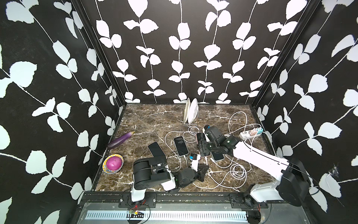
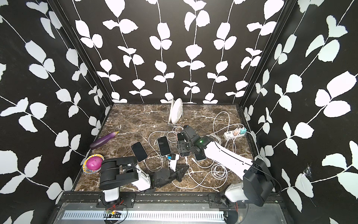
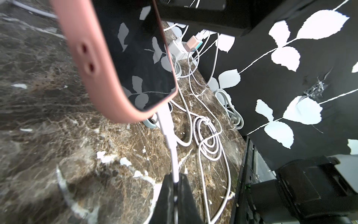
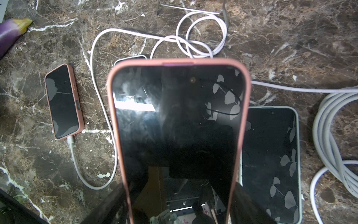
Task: Unplug the charging cable from the phone
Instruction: Remove the charging cable from the phone, then place the phone at the center of the board.
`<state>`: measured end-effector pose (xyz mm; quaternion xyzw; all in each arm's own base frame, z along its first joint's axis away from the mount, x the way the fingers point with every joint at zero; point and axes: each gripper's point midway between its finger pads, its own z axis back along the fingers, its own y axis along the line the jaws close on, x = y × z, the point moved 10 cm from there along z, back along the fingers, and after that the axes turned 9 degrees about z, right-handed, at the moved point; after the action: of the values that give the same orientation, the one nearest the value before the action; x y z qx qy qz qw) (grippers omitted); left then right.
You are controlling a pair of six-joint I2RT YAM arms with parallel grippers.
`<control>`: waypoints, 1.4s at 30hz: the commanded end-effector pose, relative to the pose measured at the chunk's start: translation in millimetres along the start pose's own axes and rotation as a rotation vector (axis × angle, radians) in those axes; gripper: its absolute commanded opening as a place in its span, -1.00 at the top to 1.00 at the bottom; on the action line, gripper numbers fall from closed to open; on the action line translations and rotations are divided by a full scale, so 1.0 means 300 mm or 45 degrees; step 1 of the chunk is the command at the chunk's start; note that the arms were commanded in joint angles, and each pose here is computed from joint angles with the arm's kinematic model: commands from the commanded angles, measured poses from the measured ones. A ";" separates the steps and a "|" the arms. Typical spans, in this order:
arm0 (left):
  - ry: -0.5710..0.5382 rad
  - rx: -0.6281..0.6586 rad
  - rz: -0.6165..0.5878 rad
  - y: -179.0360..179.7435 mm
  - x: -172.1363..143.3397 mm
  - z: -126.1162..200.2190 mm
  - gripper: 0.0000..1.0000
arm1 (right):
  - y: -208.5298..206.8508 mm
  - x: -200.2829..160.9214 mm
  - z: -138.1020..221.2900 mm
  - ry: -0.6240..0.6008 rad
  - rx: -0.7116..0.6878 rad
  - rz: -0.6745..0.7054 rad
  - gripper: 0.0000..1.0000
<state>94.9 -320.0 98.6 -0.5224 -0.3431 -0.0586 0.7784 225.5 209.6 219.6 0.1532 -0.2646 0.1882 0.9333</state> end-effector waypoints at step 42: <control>-0.140 0.802 -0.196 -0.101 0.471 0.447 -0.38 | 0.066 0.065 -0.215 0.407 -0.112 -0.061 1.00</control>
<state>127.0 -187.7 243.8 -0.2796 -0.4459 0.0270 0.8498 254.6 248.5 167.8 0.0690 -0.1016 0.1981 0.9725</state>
